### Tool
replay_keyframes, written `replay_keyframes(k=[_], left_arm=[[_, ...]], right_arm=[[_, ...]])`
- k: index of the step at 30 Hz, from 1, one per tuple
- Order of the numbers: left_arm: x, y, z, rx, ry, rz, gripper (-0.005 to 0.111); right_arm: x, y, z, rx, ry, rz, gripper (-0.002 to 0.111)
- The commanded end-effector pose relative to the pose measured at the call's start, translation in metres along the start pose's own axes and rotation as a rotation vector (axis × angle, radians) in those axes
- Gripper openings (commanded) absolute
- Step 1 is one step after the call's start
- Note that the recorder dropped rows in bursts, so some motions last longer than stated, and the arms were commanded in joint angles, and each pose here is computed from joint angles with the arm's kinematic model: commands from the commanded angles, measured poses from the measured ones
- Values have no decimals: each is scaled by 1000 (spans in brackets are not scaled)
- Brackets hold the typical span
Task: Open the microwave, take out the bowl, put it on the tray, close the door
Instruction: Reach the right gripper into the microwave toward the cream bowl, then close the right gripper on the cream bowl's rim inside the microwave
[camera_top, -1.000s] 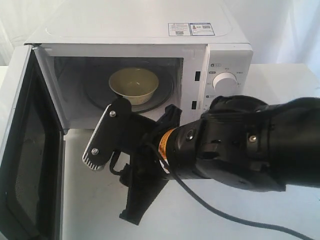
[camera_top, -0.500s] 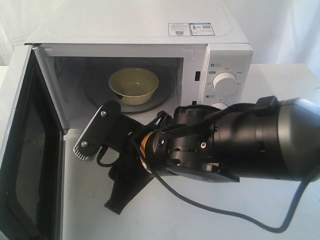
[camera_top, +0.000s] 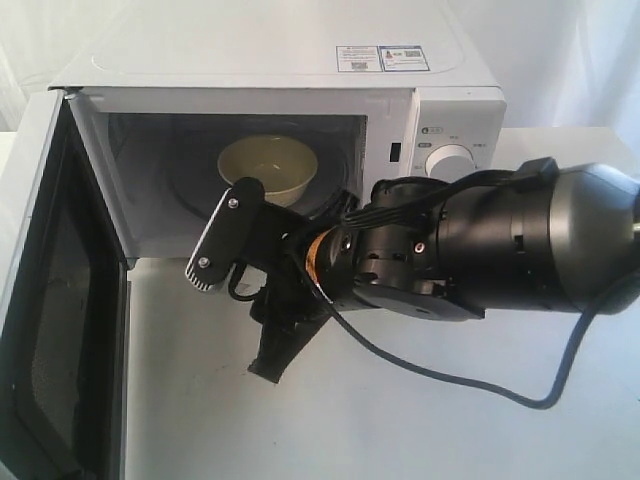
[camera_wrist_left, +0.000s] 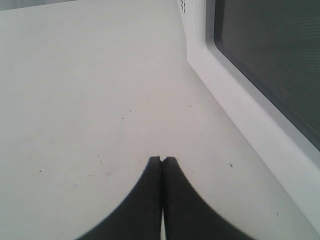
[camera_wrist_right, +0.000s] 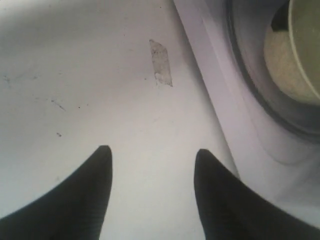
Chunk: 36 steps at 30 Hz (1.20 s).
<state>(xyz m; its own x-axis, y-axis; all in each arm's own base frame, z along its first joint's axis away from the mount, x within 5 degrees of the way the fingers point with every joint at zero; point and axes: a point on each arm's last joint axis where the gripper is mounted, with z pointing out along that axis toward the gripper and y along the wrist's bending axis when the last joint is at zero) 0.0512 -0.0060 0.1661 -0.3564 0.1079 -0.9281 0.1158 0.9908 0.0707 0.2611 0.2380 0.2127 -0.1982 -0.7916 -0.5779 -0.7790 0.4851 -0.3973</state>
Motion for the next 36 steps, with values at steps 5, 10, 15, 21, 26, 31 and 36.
replay_keyframes(k=[5, 10, 15, 21, 26, 31, 36], left_arm=[[1, 0, 0, -2, 1, -8, 0], [1, 0, 0, -2, 1, -8, 0], [1, 0, 0, -2, 1, -8, 0], [1, 0, 0, -2, 1, -8, 0], [1, 0, 0, -2, 1, -8, 0], [1, 0, 0, -2, 1, -8, 0], [1, 0, 0, -2, 1, -8, 0]], right_arm=[[-14, -19, 4, 27, -185, -118, 50], [-17, -29, 22, 41, -258, -207, 61], [-20, -40, 33, 69, -258, -269, 62], [-21, -57, 52, 96, -257, -261, 62], [-21, -66, 65, 112, -245, -271, 62], [-18, -77, 76, 127, -232, -255, 62], [-16, -78, 90, 122, -234, -252, 61]])
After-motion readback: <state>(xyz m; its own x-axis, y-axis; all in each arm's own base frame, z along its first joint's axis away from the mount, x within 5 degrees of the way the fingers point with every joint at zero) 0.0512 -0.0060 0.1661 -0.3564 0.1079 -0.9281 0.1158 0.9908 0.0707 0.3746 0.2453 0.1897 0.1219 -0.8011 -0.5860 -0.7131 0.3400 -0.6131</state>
